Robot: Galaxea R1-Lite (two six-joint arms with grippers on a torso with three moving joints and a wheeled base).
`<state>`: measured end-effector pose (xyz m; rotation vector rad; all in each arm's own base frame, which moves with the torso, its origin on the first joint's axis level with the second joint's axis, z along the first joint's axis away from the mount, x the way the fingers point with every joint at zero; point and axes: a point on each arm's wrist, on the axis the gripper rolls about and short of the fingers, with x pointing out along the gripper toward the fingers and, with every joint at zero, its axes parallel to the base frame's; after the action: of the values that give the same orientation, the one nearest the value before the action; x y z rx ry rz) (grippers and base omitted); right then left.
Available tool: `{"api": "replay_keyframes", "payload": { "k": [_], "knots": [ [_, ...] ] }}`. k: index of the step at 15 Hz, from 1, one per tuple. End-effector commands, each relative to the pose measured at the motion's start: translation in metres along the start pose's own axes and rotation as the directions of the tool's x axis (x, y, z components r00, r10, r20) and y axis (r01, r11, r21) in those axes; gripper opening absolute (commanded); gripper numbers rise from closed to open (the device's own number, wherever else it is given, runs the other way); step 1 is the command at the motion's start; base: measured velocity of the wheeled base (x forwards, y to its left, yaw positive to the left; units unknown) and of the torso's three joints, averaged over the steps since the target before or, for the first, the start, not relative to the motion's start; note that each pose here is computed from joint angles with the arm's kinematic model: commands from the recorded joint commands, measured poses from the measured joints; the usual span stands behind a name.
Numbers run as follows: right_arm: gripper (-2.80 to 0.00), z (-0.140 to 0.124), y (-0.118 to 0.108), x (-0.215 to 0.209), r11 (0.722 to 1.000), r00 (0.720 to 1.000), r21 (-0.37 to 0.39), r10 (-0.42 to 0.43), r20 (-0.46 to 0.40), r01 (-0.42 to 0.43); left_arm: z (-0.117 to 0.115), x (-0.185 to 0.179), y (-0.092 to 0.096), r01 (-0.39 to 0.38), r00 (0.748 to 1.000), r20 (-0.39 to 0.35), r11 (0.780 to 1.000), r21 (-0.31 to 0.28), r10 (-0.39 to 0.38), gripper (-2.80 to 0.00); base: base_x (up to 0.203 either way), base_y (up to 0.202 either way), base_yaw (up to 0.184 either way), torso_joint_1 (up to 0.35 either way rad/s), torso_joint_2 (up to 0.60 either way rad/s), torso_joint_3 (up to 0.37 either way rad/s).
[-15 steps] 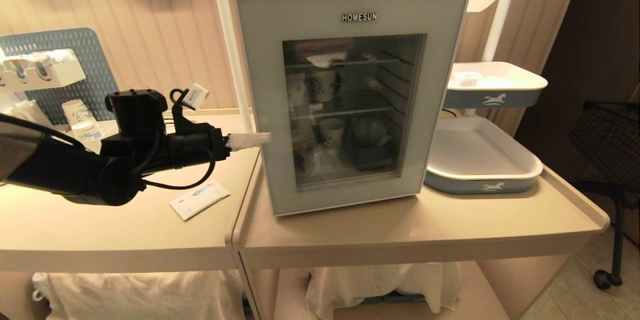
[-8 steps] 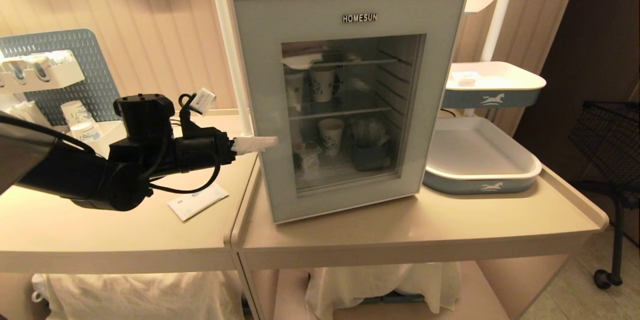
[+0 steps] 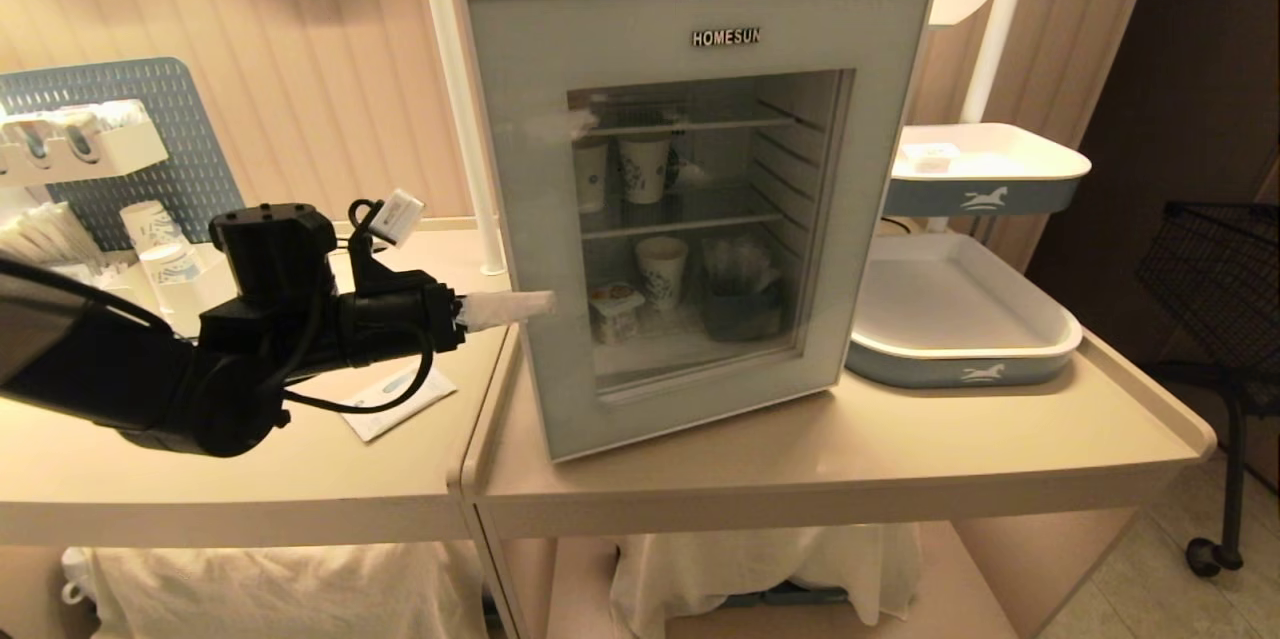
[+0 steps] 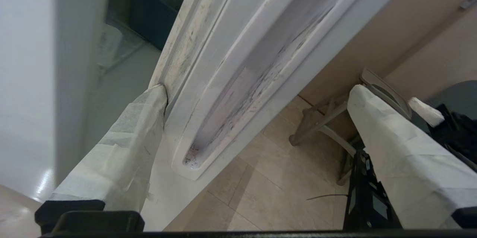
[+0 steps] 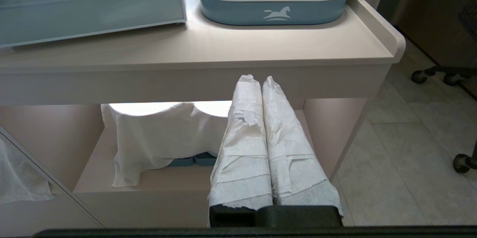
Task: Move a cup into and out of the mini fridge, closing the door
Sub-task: Open the freezer door
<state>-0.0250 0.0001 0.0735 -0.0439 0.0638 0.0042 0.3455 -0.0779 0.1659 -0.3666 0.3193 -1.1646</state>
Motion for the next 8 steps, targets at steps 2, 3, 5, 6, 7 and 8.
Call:
{"api": "replay_keyframes", "payload": {
  "k": [2,3,5,6,7,8],
  "knots": [
    [-2.80,0.000,0.000,0.000,1.000,1.000,0.000,0.000,-0.002,0.000,-0.004,-0.017,-0.024,-0.002,1.000,0.008,1.000,0.011,0.001,0.00,0.000,0.000,0.000,0.000,0.00,0.000],
    [-2.80,0.000,0.000,0.000,1.000,1.000,0.000,0.000,-0.002,0.000,-0.004,-0.021,-0.030,-0.002,1.000,0.013,1.000,0.018,0.002,0.00,0.000,0.000,0.000,0.000,0.00,0.000],
    [-2.80,0.000,0.000,0.000,1.000,1.000,0.000,0.000,-0.002,0.000,-0.003,-0.032,-0.032,-0.028,0.999,0.024,0.999,0.014,0.028,0.00,0.000,0.000,0.000,0.000,0.00,0.000],
    [-2.80,0.000,0.000,0.000,1.000,1.000,0.000,0.000,-0.002,0.000,-0.003,-0.037,-0.030,-0.046,0.999,0.027,0.999,0.005,0.045,0.00,0.000,0.000,0.000,0.000,0.00,0.000],
    [-2.80,0.000,0.000,0.000,1.000,1.000,0.000,0.000,-0.002,0.000,-0.005,-0.042,-0.026,-0.064,0.998,0.029,0.998,-0.007,0.064,0.00,0.000,0.000,0.000,0.000,0.00,0.000],
    [-2.80,0.000,0.000,0.000,1.000,1.000,0.000,0.000,-0.002,0.000,-0.009,-0.046,-0.022,-0.082,0.996,0.027,0.996,-0.022,0.082,0.00,0.000,0.000,0.000,0.000,0.00,0.000]
  ]
}}
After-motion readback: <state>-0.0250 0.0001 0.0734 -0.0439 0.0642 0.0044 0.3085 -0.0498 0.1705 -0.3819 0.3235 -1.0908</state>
